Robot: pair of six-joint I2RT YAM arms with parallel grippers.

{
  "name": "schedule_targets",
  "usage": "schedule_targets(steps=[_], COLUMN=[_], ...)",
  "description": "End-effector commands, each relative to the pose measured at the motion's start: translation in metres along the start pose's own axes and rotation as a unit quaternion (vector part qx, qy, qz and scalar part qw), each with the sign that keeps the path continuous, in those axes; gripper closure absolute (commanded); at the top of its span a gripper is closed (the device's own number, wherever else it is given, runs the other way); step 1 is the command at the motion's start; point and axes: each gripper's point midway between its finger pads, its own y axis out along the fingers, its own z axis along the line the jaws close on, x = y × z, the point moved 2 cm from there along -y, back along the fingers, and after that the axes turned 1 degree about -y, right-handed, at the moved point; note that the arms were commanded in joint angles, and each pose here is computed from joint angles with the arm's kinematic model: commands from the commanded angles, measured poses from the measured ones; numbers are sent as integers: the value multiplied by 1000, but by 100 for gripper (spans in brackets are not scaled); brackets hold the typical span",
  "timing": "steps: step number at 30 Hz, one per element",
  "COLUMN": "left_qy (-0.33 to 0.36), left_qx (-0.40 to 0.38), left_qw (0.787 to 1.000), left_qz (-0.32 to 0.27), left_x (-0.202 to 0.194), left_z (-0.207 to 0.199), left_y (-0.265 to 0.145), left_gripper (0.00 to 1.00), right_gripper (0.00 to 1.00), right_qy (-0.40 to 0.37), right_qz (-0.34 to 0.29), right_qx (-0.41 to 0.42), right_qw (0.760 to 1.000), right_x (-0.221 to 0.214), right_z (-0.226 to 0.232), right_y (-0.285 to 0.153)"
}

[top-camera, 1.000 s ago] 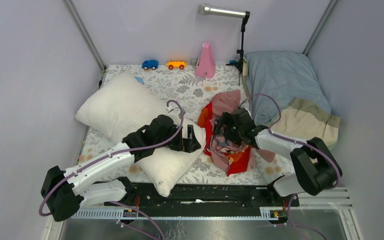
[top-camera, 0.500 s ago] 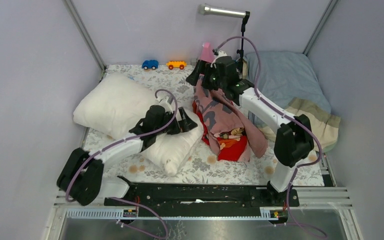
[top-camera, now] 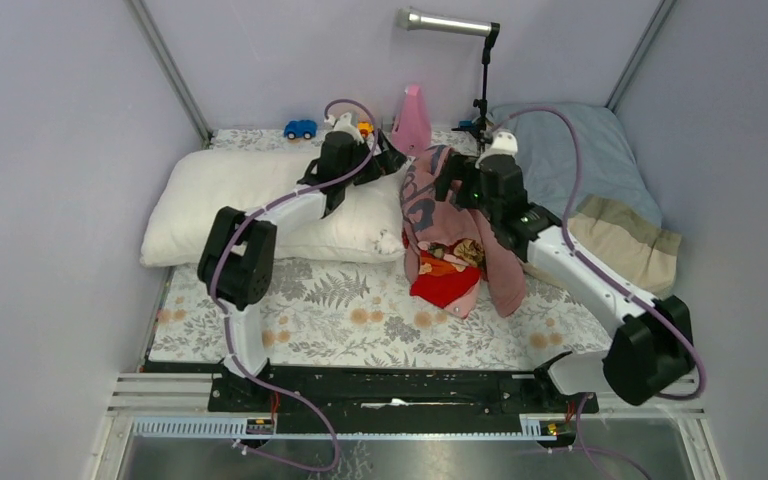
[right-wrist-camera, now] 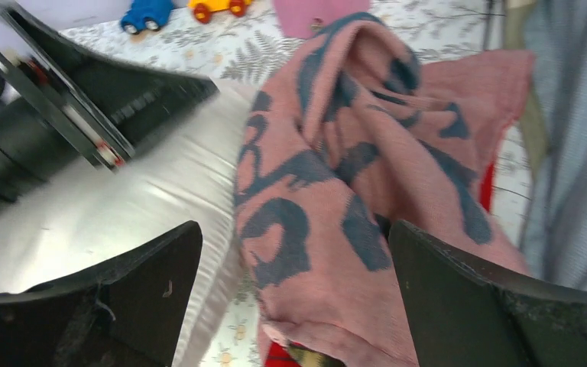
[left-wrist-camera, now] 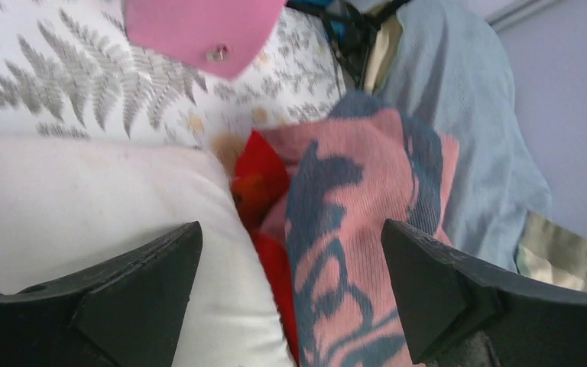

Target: Remove the pillowcase from the pillow

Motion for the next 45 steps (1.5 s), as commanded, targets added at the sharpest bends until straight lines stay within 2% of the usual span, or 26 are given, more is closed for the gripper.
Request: schedule_targets(steps=[1, 5, 9, 11, 13, 15, 19, 23, 26, 32, 37, 42, 45], left_qy=[58, 102, 121, 123, 123, 145, 188, 216, 237, 278, 268, 292, 295], left_qx=[64, 36, 65, 120, 165, 200, 271, 339, 345, 265, 253, 240, 234], left_qw=[996, 992, 989, 981, 968, 953, 919, 885, 872, 884, 896, 905, 902], left_qz=[-12, -63, -61, -86, -146, -173, -216, -234, -253, -265, -249, -198, -210], left_x=[33, 61, 68, 70, 75, 57, 38, 20, 16, 6, -1, -1, 1], left_z=[19, -15, -25, -9, 8, 40, 88, 132, 152, 165, 173, 176, 176], left_y=[5, -51, -106, -135, -171, -192, -219, -234, -237, -225, -221, -200, -205], left_gripper=[1, 1, 1, 1, 1, 1, 1, 1, 1, 2, 3, 9, 9], right_gripper=[0, 0, 0, 0, 0, 0, 0, 0, 0, 0, 0, 0, 0], right_qy=[-14, -26, -9, -23, -44, -57, -87, -106, -102, -111, -133, -117, -119], right_qz=[-65, -75, -73, -88, -111, -125, -100, -128, -148, -173, -190, -167, -171], right_qx=[-50, -74, -93, -122, -140, -141, -177, -200, -208, -229, -218, -233, -232], right_qw=[997, 994, 993, 988, 983, 980, 975, 966, 961, 951, 948, 951, 950], right_x=[17, 9, -1, -7, -16, -28, -58, -75, -79, -87, -97, -103, -103], right_z=[-32, -58, -86, -107, -127, -140, -169, -192, -207, -228, -233, -243, -243], right_y=[-18, -38, -50, -52, -53, -51, -45, -49, -47, -38, -29, -22, -23])
